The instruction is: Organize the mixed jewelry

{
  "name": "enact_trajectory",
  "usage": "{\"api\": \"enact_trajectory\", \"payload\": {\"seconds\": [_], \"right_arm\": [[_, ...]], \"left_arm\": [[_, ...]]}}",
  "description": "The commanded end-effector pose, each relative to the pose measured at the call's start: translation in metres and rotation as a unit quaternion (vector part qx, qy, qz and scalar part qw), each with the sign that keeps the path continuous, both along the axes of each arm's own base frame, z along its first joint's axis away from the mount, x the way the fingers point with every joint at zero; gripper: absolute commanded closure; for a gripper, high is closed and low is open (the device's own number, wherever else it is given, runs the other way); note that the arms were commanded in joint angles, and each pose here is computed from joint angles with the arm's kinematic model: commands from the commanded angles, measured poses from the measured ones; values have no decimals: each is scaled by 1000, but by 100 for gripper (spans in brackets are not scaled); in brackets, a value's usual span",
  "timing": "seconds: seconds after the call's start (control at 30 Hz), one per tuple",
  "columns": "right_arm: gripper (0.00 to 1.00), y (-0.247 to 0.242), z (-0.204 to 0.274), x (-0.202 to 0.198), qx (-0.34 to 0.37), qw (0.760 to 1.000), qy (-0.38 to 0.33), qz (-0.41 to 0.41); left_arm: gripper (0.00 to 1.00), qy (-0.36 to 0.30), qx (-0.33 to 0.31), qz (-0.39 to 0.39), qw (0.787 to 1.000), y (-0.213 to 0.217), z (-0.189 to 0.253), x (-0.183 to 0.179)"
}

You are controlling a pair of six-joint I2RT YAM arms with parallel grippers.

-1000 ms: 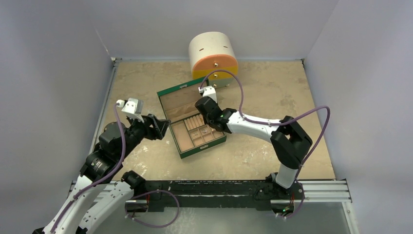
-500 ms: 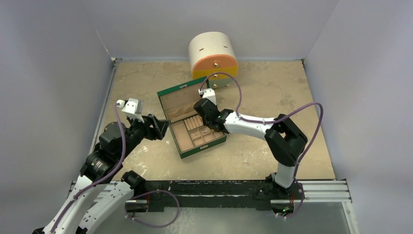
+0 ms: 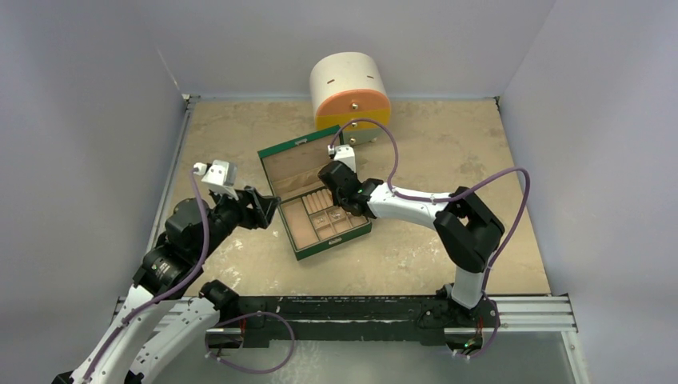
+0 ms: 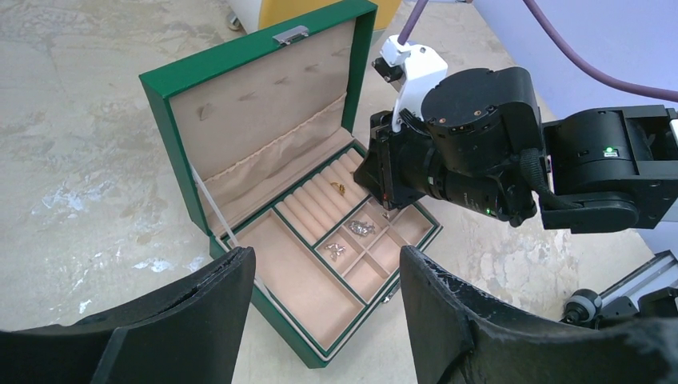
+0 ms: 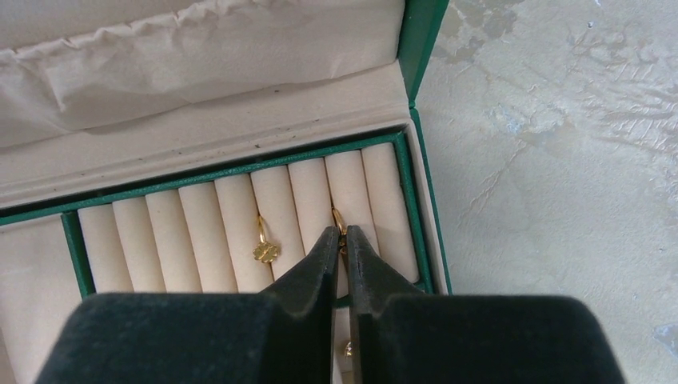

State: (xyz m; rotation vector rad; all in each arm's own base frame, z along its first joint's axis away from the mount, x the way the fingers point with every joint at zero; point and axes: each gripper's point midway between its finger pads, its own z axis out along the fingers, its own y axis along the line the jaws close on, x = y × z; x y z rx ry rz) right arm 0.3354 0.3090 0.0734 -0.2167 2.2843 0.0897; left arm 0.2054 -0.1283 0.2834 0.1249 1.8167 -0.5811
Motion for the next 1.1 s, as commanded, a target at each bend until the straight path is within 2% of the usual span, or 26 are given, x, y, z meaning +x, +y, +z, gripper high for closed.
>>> {"api": "enact_trajectory", "payload": {"seconds": [0.0,0.37,0.6,0.87,1.07], "right_arm": [[88,12,9,-4,36,999,6,6],[79,7,68,-5,68,997,-36,15],[74,-11,110,-21,101,992,-70,31],[73,-59,104,-44,87,992,-93,7],[73,-85,82,-67,92,993,-79,-2]], "left_arm": [[34,-12,2,9,1000,2,5,5],[34,0,9,22,1000,4,-1,10],[34,7,12,42,999,9,-5,15],[37,37,40,132,990,29,-8,37],[37,20,66,191,979,42,30,61]]}}
